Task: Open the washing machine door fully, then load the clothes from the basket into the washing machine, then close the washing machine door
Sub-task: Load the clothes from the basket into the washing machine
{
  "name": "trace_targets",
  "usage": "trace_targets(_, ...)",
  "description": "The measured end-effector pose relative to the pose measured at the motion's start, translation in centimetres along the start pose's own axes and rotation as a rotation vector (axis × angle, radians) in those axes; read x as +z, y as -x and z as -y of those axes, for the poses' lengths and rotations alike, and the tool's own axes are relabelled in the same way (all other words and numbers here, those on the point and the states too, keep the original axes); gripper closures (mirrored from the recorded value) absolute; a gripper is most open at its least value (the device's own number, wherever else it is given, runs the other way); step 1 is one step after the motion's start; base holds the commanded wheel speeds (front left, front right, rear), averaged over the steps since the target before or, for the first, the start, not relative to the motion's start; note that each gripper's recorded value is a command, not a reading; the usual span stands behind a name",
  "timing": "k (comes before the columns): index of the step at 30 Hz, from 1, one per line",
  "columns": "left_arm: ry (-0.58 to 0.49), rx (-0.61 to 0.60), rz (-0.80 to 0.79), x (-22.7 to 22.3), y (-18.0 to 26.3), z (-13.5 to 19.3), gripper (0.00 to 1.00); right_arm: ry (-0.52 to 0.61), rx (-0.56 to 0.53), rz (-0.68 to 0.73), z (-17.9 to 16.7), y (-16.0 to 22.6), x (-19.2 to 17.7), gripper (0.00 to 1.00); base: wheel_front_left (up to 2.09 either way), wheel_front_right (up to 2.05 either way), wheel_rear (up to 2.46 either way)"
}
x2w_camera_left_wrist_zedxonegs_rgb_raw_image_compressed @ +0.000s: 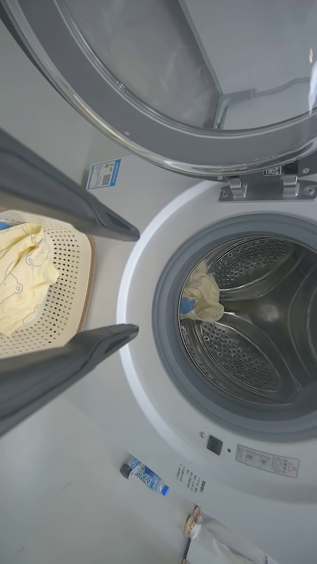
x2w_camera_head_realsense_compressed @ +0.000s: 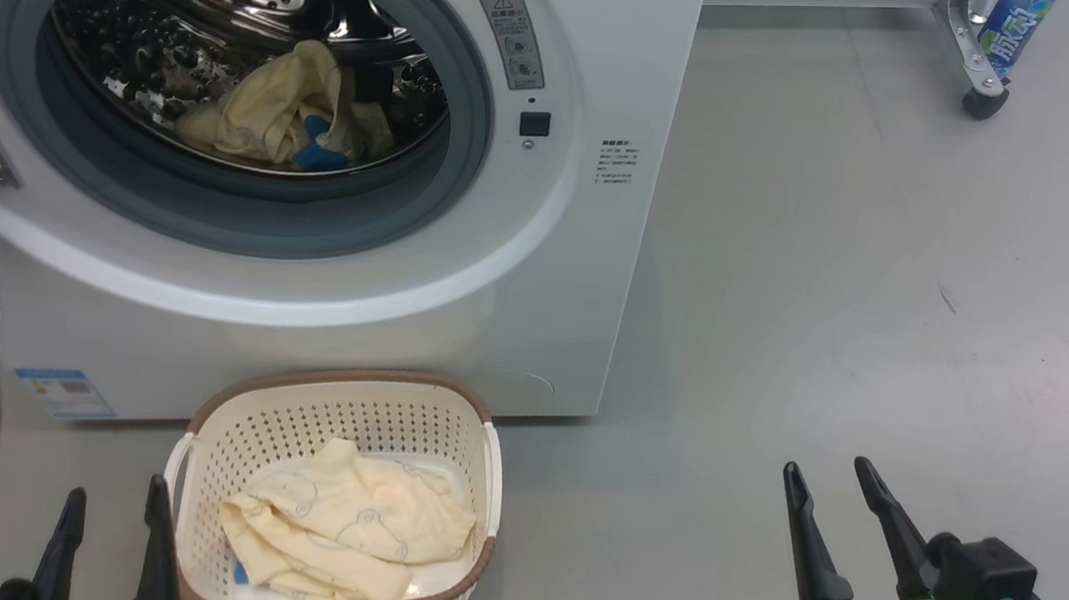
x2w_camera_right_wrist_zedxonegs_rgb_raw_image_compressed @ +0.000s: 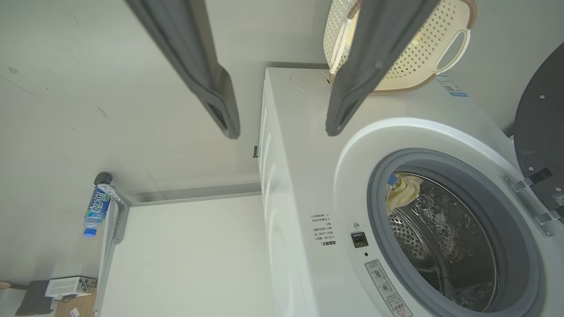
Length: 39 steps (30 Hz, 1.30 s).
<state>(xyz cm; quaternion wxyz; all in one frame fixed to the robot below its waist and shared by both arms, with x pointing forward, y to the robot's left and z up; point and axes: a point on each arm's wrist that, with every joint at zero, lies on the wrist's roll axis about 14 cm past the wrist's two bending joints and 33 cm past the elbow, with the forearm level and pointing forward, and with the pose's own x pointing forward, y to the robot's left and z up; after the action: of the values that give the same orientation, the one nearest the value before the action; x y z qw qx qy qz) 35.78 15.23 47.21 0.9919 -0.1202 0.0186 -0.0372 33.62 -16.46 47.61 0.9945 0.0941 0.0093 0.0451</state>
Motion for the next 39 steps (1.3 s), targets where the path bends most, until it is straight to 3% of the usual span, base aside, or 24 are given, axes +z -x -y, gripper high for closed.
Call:
trace_targets(18, -0.001, -0.022, -0.020, -0.6, -0.2, 0.7, 0.00, 0.010, 0.001, -0.017, 0.2, 0.3, -0.4, 0.00, 0.00, 0.00, 0.00)
trace_targets(27, -0.011, -0.044, -0.125, -4.1, -1.7, 1.0, 0.00, 0.000, -0.014, -0.066, 0.6, -0.3, -1.9, 0.00, 0.00, 0.00, 0.00)
trace_targets(39, -0.013, -0.103, -0.314, -11.0, -6.2, 2.0, 0.00, -0.012, -0.011, -0.105, 0.6, -4.2, -3.4, 0.00, 0.00, 0.00, 0.00)
